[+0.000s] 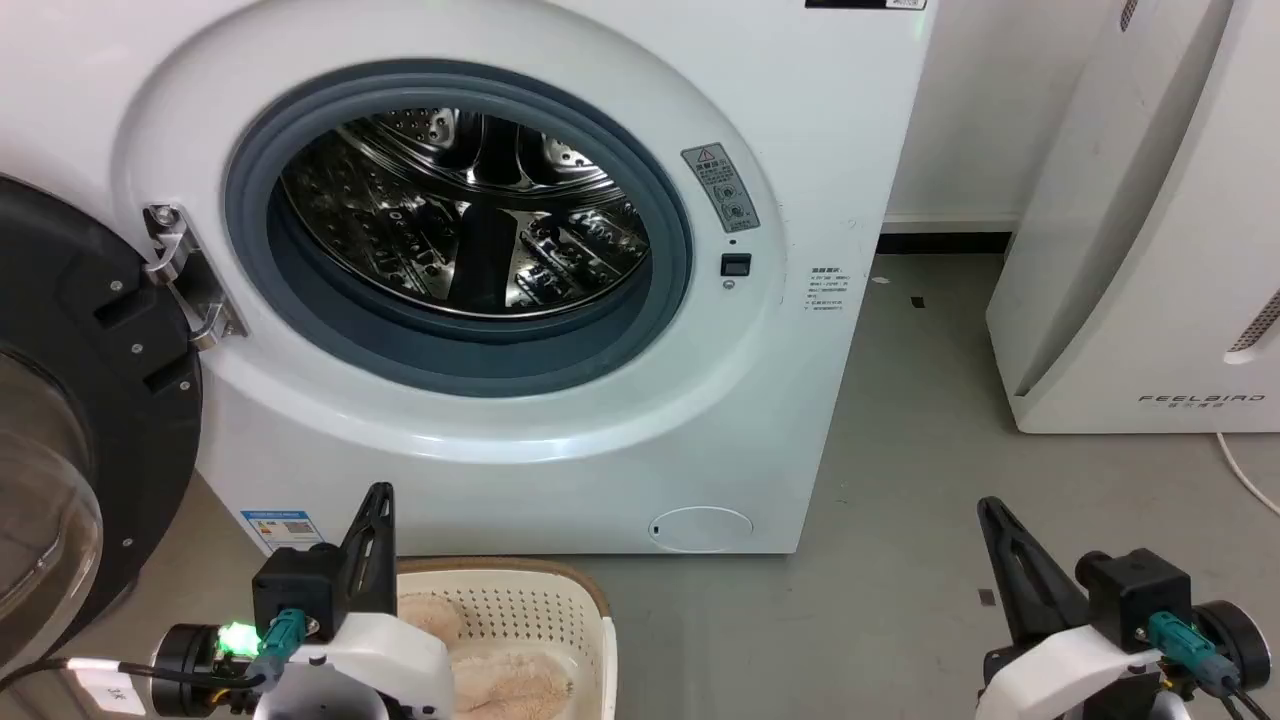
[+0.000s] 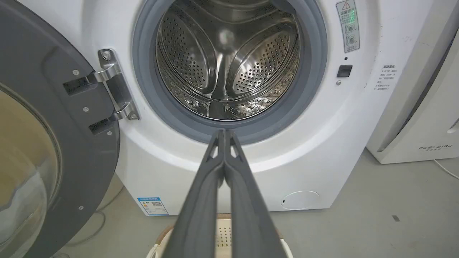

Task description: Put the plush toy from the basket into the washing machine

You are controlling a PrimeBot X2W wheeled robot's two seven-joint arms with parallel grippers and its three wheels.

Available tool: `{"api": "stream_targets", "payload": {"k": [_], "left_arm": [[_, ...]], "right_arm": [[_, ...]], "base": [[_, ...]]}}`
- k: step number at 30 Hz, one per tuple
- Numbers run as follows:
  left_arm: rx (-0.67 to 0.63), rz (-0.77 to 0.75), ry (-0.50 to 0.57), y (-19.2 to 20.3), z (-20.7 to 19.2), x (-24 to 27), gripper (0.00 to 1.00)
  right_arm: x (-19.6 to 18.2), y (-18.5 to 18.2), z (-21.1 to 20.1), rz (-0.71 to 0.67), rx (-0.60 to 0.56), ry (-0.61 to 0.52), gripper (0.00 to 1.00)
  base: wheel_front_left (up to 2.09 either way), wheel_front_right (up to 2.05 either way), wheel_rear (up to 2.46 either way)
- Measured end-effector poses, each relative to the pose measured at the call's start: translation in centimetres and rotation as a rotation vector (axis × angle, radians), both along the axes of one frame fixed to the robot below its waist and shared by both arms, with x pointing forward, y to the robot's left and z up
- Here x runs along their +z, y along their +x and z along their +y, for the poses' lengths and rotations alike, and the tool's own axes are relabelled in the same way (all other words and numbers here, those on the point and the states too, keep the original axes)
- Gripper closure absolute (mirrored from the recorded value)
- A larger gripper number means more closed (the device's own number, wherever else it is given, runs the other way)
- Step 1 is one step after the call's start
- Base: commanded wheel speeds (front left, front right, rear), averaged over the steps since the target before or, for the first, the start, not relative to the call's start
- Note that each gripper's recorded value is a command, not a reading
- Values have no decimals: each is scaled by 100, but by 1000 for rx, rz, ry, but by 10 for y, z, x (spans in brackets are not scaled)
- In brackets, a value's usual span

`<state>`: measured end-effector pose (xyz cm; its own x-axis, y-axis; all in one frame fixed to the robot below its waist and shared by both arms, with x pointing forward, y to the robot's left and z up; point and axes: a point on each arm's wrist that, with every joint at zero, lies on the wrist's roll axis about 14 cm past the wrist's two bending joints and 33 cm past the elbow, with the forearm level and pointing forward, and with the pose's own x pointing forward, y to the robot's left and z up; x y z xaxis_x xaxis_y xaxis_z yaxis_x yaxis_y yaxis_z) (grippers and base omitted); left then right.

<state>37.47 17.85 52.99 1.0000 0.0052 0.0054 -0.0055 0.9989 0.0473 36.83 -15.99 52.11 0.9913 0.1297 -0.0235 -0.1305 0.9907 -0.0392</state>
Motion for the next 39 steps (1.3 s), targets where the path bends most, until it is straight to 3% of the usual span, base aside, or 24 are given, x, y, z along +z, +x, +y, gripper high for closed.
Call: {"api": "stream_targets", "payload": {"k": [18,19,39], "left_arm": [[0,0,0,0,0,0,100],[0,0,0,0,0,0,0],[5,-3,-7,1,-2,-4,0]], "right_arm": [[0,0,0,0,0,0,100],[0,0,0,0,0,0,0],[5,2,-8,-30,-22,48,0]], "base": [[0,0,0],[0,0,0],[0,0,0]]}}
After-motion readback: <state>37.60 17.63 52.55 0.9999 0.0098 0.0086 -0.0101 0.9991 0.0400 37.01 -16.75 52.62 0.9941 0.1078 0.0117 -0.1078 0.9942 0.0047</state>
